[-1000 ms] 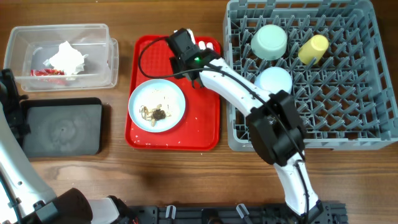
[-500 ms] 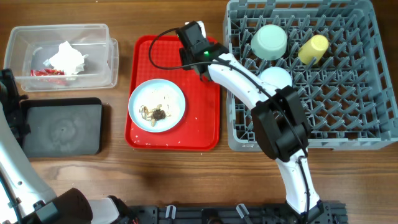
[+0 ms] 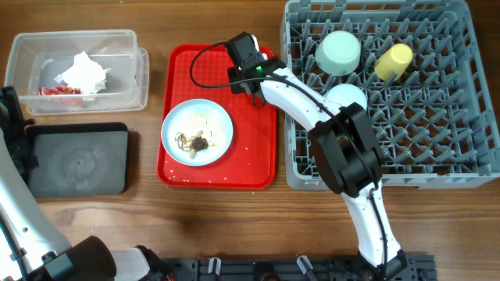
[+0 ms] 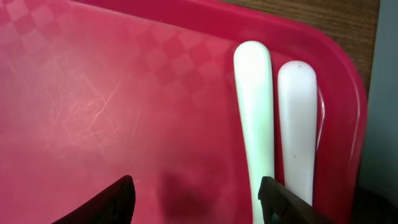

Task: Sort waste into correct bins and load items into the dishwasher rack
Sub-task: 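Lower the right gripper onto the white spoon handle, then close the right gripper on the white spoon and lift it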

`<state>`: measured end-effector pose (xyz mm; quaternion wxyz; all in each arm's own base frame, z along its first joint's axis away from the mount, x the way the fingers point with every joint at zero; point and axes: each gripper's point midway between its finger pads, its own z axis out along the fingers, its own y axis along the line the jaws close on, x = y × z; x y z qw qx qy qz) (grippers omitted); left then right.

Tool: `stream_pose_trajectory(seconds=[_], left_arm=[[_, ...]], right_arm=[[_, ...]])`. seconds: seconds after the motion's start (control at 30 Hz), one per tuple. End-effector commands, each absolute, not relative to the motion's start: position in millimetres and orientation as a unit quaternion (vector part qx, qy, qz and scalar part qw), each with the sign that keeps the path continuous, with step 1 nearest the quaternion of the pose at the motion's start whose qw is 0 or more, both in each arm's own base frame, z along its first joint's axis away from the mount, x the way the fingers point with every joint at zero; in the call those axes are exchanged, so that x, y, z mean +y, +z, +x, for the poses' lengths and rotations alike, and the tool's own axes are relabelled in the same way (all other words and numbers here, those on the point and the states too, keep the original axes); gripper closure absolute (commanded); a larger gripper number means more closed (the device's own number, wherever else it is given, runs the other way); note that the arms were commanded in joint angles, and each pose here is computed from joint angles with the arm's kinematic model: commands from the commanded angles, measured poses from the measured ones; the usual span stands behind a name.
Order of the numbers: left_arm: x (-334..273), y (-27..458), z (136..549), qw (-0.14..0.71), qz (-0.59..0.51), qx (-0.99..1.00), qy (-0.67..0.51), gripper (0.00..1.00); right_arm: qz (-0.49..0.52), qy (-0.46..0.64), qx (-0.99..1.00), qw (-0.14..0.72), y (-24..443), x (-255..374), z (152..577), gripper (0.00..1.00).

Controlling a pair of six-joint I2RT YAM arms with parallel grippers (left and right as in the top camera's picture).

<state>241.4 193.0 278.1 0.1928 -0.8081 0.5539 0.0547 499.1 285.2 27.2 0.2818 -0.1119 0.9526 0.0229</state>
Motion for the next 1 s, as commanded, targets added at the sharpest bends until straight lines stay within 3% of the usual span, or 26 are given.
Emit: stream_pose_trajectory(seconds=[0.0, 0.4, 0.97], left_arm=[[194.9, 276.5, 240.2, 0.191, -0.814, 0.545, 0.057, 0.00], [195.0, 276.5, 240.2, 0.191, -0.814, 0.545, 0.058, 0.00], [194.9, 276.5, 240.2, 0.191, -0.814, 0.545, 0.057, 0.00]], right_arm=[[-0.120, 0.013, 0.952, 0.283, 21.6, 283.8, 500.9, 0.34], [-0.117, -0.003, 0.955, 0.272, 14.3, 257.3, 511.0, 0.31], [-0.128, 0.046, 0.958, 0.252, 7.2, 273.6, 503.1, 0.34]])
